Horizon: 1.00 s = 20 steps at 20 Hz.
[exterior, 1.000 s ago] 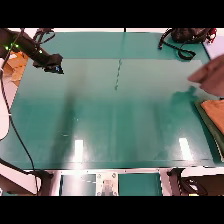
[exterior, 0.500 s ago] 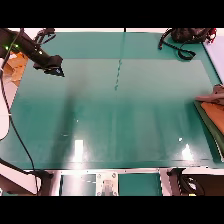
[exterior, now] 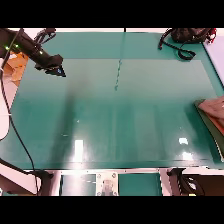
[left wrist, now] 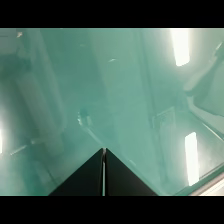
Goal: Fold the shirts.
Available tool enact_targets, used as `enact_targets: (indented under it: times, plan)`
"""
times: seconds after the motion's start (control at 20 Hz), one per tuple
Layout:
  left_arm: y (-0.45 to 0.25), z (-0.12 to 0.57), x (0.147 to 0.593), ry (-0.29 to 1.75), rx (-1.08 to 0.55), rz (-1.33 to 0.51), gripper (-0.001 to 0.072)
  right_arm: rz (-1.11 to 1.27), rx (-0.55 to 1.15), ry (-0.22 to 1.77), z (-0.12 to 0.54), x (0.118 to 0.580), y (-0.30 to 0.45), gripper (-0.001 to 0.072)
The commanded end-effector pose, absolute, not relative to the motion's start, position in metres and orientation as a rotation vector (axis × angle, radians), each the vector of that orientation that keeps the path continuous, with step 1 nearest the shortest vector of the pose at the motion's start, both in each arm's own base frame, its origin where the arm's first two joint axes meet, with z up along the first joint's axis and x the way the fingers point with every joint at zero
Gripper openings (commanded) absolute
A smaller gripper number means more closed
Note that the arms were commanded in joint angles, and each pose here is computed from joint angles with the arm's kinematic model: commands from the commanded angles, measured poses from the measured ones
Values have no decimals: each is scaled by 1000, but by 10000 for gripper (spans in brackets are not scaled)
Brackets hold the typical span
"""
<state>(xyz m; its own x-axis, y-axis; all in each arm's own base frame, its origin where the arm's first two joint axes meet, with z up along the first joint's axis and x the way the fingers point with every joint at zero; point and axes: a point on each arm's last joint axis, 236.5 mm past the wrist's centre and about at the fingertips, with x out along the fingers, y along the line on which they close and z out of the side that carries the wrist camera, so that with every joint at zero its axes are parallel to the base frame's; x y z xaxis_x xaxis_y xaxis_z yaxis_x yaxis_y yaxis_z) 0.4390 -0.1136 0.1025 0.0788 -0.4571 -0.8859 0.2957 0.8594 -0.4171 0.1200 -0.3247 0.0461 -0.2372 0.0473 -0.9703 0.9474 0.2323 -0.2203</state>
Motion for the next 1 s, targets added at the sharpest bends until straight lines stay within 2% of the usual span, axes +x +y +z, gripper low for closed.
enact_targets:
  times: [0.0, 0.05, 0.2, 0.3, 0.35, 0.45, 0.5, 0.6, 0.7, 0.95]
  plan:
    - [-120, 106, 439, 1370, -158, -594, 25, -1213, 922, 1700, 1, 85, -313, 445]
    - [-121, 106, 441, 1358, -157, -599, 25, -1201, 932, 1721, -5, 86, -309, 598]
    - [-129, 114, 449, 1308, -183, -620, 24, -1123, 900, 1680, 6, 127, -306, 598]
    - [-135, 124, 453, 1273, -197, -642, 24, -1056, 821, 1587, 36, 176, -306, 593]
    - [-135, 127, 453, 1266, -195, -644, 24, -1004, 772, 1520, 54, 208, -303, 526]
    - [-135, 130, 453, 1257, -191, -642, 24, -868, 703, 1408, 84, 267, -282, 80]
    - [-135, 134, 453, 1244, -190, -641, 23, -780, 674, 1360, 97, 298, -264, 19]
    - [-135, 142, 455, 1216, -198, -626, 23, -620, 623, 1329, 105, 343, -219, 18]
    - [-139, 141, 455, 1217, -222, -606, 22, -473, 578, 1390, 93, 366, -162, 15]
    - [-165, 86, 399, 1396, -141, -583, 23, -102, 407, 1427, 51, 373, -8, 15]
